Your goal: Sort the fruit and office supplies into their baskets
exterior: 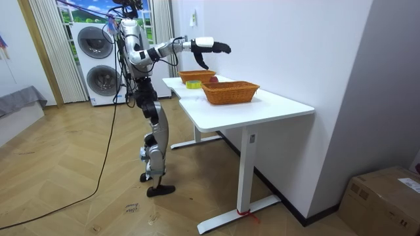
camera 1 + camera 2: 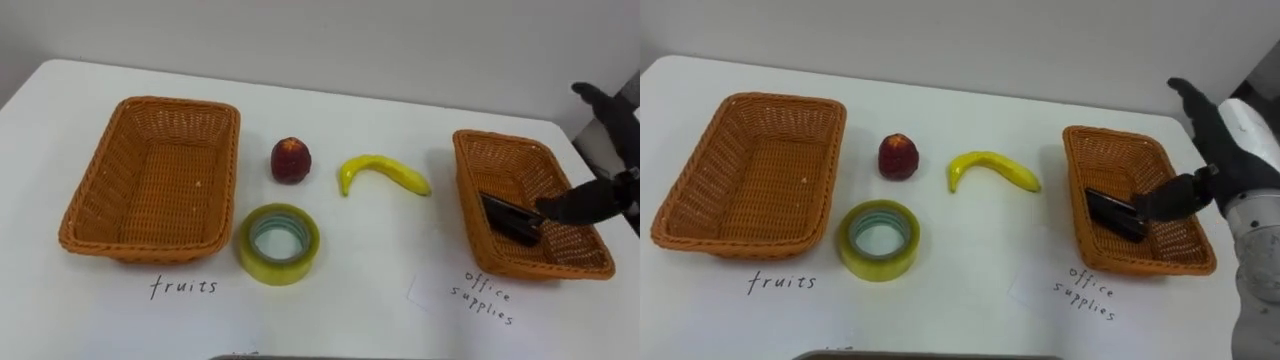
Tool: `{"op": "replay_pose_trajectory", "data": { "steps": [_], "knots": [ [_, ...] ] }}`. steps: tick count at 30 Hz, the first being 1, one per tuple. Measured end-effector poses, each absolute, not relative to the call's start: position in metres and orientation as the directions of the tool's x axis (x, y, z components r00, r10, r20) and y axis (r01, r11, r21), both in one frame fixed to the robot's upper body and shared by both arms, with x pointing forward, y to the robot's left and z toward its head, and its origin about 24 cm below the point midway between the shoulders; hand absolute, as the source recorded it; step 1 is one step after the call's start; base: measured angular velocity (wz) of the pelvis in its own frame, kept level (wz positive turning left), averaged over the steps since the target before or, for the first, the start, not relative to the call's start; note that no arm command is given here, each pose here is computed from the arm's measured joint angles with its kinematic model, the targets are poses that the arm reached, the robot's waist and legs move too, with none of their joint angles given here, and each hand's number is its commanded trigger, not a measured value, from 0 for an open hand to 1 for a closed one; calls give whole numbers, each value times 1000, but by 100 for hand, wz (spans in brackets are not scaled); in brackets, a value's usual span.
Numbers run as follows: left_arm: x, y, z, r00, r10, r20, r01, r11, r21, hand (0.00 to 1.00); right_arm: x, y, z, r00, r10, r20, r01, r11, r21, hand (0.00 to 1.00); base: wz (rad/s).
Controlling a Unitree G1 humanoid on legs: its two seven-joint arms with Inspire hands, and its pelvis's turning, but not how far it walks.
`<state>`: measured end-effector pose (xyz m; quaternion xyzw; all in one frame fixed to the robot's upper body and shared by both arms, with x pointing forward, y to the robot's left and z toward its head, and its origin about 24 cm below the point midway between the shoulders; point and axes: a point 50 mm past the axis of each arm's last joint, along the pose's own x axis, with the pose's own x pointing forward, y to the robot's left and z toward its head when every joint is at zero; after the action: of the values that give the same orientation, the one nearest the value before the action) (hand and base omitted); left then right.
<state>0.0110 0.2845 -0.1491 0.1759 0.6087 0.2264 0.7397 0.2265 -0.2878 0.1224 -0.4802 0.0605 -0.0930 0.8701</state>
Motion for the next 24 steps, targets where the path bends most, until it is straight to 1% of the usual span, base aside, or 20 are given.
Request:
{"op": "replay_pose_trajectory", "data": {
  "steps": [10,16,20,24],
  "knots": [
    [4,280,-151,139,546,-826,-109,837,536,0,224,-275,152,978,-166,125,193,499,-845,0,-1],
    [5,279,-152,141,543,-828,-110,840,532,0,230,-265,172,969,-127,214,249,499,-830,0,-1],
    [7,279,-152,145,543,-827,-111,839,532,0,233,-261,175,970,-89,228,237,567,-789,0,-3],
    [8,278,-152,147,543,-827,-110,840,532,0,236,-252,171,977,-35,212,188,617,-764,0,0]
  ]
}}
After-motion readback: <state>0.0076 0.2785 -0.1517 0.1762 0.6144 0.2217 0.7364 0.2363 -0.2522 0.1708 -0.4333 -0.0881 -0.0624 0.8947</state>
